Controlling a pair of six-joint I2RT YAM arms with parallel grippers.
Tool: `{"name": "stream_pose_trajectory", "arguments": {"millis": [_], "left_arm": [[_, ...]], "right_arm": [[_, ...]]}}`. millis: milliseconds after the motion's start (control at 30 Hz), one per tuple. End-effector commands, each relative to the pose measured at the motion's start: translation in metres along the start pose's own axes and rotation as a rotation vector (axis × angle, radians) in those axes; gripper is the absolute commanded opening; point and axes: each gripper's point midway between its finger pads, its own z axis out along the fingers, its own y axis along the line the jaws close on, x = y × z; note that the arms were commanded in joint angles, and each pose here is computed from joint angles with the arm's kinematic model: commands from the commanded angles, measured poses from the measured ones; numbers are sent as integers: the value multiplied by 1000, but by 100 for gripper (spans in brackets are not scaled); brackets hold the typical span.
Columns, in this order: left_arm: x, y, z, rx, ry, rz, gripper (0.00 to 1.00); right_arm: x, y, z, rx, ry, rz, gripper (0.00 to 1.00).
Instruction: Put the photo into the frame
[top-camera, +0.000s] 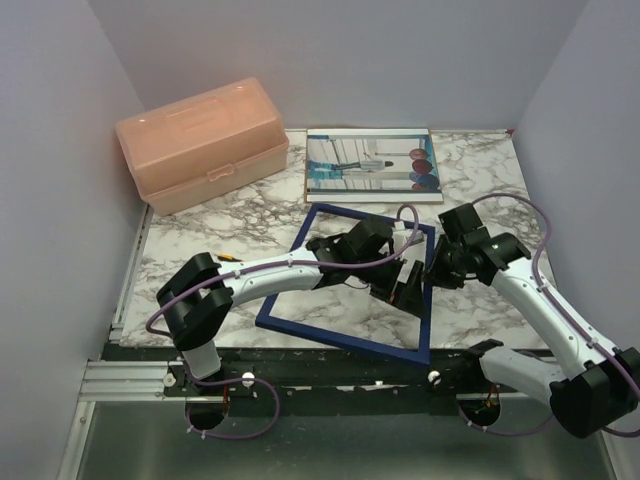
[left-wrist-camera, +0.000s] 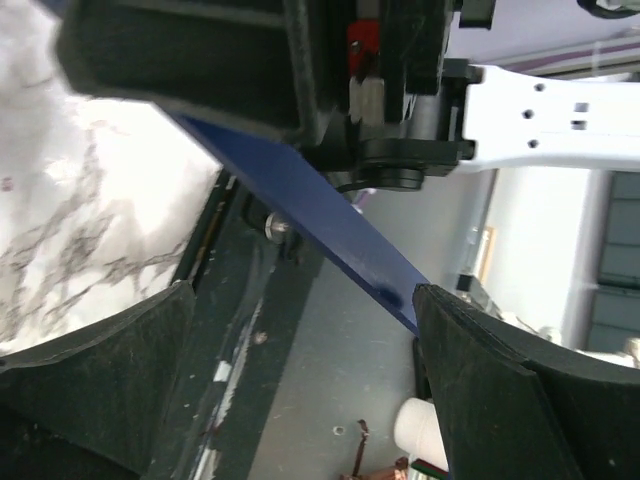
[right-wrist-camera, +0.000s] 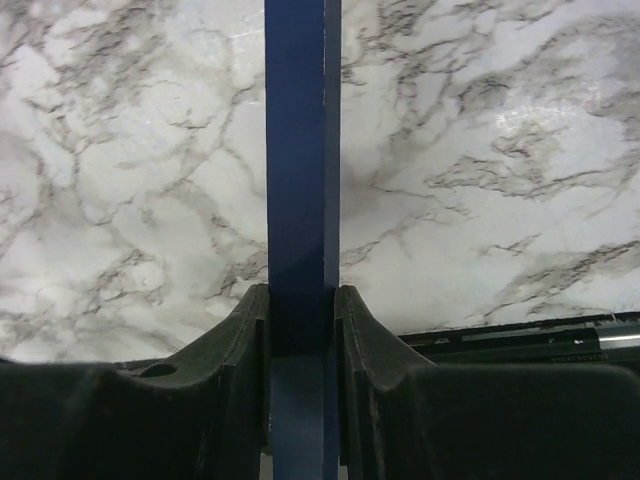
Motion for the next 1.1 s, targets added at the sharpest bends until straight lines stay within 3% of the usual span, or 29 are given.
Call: {"name": "stream_pose_trajectory", "arguments": {"millis": [0,433,767,900,967,1033,1067], "left_arm": [[-3,-39,5,187,37,-20,93],[-7,-48,12,251,31,-114,80],[-6,-38,12,179,23,-133,40],[-7,-32,11,140,10,-131,10],[-8,-30,10,131,2,-129,0],[-10,-27,7,111,-14,-125,0],[-13,-27,4,102,-32,-116,0]], "right_arm": [[-23,46,-33,-216,-74,10,1],[-28,49,-44,-243,-110,44,1],[-27,51,-41,-256,-114,56,3],[-29,56,-43,-281,-115,59,8],[-30,58,-44,-295,-119,57,11],[-30,62,-46,-312,-121,54,16],[-31,63,-47,-322,-126,54,25]]}}
